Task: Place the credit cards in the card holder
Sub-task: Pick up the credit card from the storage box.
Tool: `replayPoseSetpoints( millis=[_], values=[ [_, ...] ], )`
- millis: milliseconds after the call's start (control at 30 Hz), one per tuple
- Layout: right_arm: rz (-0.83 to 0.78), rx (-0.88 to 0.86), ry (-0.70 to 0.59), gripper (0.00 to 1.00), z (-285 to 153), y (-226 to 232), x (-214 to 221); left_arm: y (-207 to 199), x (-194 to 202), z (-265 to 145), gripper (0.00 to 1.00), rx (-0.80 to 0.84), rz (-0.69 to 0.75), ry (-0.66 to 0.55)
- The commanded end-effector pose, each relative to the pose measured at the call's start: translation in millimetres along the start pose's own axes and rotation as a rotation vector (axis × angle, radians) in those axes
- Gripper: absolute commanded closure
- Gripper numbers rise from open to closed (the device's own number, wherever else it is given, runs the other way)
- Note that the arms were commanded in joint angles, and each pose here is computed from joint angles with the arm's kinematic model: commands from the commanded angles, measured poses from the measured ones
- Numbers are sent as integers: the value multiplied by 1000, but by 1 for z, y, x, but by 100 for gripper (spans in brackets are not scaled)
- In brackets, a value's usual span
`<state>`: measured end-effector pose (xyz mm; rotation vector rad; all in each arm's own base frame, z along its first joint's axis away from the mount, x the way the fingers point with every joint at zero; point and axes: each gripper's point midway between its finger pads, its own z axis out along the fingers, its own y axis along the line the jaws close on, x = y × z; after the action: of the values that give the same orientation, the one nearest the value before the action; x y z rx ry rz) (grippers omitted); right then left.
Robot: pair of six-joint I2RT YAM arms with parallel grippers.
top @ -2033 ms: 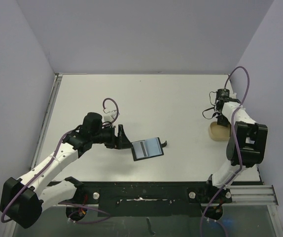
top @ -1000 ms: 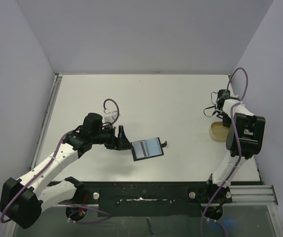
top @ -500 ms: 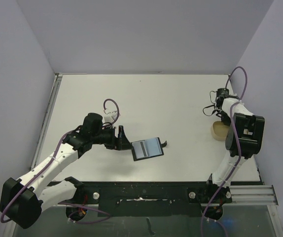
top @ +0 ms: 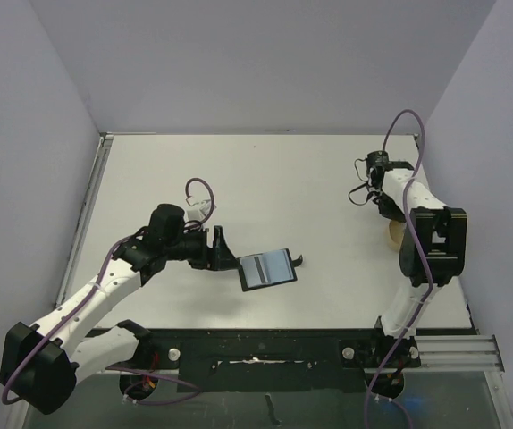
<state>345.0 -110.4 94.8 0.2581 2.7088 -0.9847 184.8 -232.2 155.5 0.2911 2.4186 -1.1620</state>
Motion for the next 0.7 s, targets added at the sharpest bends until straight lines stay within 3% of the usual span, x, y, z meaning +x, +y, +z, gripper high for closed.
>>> replayPoseSetpoints(
  millis=[0,367,667],
  values=[
    [78,-92,-101,100,-53,-3,-18,-3,-11,-5,25,-2,31,-44],
    [103,-335,-344,100,-162,61,-28,12,-33,-12,28,-92,-28,-185],
    [37,-840,-555,100,-271,147,-3,-5,-44,-13,38,41,-183,-298]
  ],
)
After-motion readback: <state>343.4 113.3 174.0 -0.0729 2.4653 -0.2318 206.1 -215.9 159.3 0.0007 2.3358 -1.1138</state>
